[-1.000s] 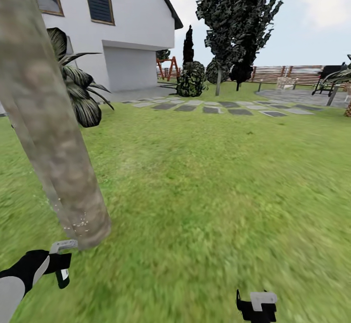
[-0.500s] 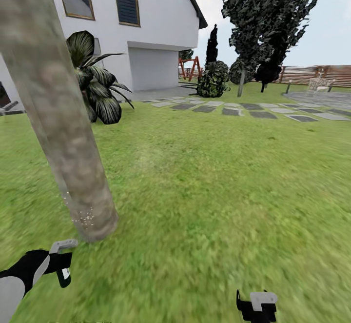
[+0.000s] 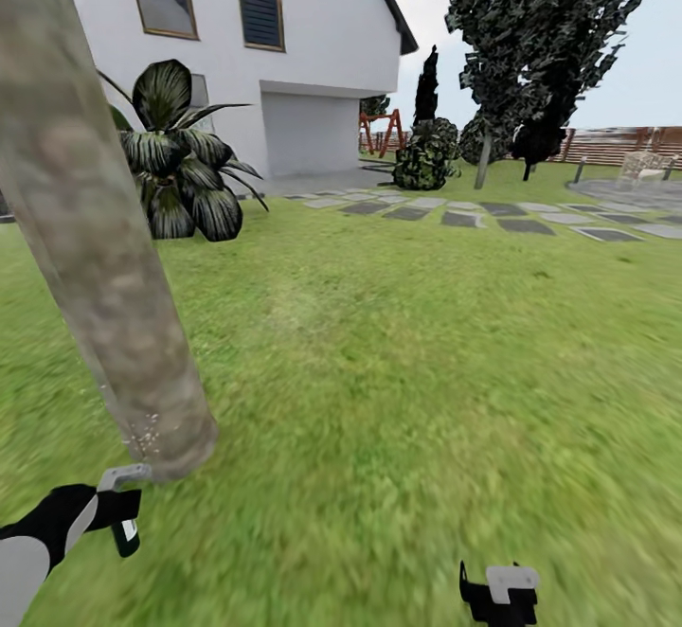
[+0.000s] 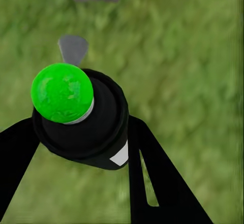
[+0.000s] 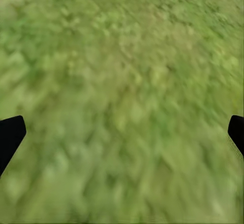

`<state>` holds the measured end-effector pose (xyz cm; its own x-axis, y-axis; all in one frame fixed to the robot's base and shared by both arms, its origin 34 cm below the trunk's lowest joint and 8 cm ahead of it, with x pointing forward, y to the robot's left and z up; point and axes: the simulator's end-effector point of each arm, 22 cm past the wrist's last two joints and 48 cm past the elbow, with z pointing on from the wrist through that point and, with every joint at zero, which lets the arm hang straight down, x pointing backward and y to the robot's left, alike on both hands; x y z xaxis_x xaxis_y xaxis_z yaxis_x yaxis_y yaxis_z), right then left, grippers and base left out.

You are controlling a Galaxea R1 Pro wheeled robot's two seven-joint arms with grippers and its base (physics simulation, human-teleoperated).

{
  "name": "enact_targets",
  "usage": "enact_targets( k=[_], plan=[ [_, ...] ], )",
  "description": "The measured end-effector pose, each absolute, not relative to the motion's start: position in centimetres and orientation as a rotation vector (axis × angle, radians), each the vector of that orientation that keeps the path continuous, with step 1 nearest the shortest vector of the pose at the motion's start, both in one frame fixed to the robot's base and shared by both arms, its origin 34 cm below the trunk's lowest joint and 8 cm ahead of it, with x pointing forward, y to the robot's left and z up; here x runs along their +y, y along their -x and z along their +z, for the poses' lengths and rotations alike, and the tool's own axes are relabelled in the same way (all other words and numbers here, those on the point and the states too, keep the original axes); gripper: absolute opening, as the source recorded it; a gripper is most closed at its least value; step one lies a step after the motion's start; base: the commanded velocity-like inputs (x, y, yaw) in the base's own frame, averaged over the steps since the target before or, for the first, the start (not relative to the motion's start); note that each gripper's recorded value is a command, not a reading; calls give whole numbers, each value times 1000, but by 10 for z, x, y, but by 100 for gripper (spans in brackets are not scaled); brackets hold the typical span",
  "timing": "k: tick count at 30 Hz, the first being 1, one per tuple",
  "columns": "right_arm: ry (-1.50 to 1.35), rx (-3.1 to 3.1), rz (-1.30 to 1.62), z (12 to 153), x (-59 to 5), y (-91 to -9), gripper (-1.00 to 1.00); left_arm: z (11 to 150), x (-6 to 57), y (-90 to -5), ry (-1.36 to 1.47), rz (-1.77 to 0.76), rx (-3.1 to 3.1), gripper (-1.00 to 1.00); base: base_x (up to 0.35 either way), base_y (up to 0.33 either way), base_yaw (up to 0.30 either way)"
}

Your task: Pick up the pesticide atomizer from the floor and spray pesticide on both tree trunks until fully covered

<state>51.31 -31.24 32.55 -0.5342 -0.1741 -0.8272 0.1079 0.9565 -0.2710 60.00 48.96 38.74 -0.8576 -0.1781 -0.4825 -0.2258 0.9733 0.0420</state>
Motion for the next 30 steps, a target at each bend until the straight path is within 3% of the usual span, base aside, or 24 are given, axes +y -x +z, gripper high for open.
enact_targets(
  k=[5,11,17,22,30],
  plan=[
    [47,2105,-356,325,-312,-513,100,404,494,-615,285,141,2604,-100,154,-115,224],
    [48,2106,-355,325,-312,-513,100,436,498,-634,268,133,2595,-100,6,-4,22],
    [50,2106,-354,325,-312,-513,100,482,570,-626,257,187,2565,-100,0,0,0],
    [50,2107,-354,325,-312,-513,100,465,537,-630,95,229,2629,-100,-75,0,0],
    [50,2106,-354,325,-312,-513,100,488,530,-648,113,217,2614,-100,-141,0,0]
  ],
)
